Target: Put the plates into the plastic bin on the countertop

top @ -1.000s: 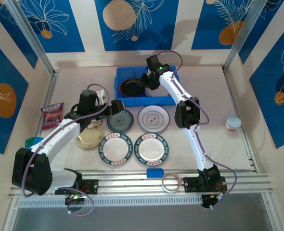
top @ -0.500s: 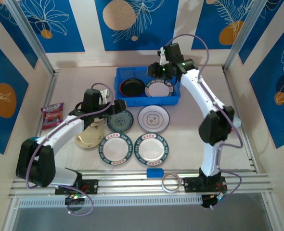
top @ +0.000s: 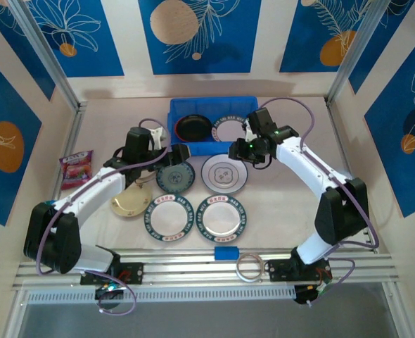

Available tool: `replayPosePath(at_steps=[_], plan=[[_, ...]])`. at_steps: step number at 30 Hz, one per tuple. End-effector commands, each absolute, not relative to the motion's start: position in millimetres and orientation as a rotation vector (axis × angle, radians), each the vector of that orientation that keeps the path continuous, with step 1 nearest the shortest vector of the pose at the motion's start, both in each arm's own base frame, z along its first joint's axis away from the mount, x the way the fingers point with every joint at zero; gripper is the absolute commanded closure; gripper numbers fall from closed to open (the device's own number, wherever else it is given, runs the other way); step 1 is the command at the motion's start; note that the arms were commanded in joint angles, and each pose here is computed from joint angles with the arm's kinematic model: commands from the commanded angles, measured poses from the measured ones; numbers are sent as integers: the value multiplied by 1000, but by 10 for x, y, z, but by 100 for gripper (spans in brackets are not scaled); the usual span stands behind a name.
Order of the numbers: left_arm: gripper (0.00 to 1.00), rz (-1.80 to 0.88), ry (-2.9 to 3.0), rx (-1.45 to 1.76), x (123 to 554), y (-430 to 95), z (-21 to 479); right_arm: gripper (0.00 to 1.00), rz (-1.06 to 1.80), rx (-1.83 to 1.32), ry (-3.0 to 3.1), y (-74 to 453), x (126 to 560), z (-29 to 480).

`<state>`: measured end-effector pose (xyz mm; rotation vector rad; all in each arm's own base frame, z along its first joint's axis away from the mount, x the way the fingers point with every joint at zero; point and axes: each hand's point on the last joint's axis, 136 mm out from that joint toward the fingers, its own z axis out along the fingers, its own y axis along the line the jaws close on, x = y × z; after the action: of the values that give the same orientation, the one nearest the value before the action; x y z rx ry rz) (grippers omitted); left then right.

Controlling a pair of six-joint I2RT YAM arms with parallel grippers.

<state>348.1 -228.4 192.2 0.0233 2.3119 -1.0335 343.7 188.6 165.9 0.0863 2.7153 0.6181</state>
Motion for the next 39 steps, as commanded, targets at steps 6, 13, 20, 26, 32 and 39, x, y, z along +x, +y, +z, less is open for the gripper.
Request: replayPosePath(at_steps=[6, 13, 20, 26, 32, 39], plan=[[14, -1121, 2366, 160, 3537, -2543, 2048, 54, 775, 255, 2754, 2014, 3269, 1586], [13, -1039, 2375, 156, 3449, -2447, 2096, 54, 775, 356, 2806, 1724, 2394, 1402], [13, -1015, 2360, 148, 3471, -2424, 2029, 54, 676, 464, 2861, 1349, 1940, 1260], [13, -1036, 2332, 130, 3487, -2438, 1963, 55, 703, 531, 2913, 1315, 1856, 1028], [13, -1083, 2335, 129, 3462, -2525, 1867, 55, 810, 584, 2914, 1373, 1823, 828], [14, -1107, 2346, 146, 3443, -2623, 1795, 56, 867, 537, 2913, 1421, 1843, 718]])
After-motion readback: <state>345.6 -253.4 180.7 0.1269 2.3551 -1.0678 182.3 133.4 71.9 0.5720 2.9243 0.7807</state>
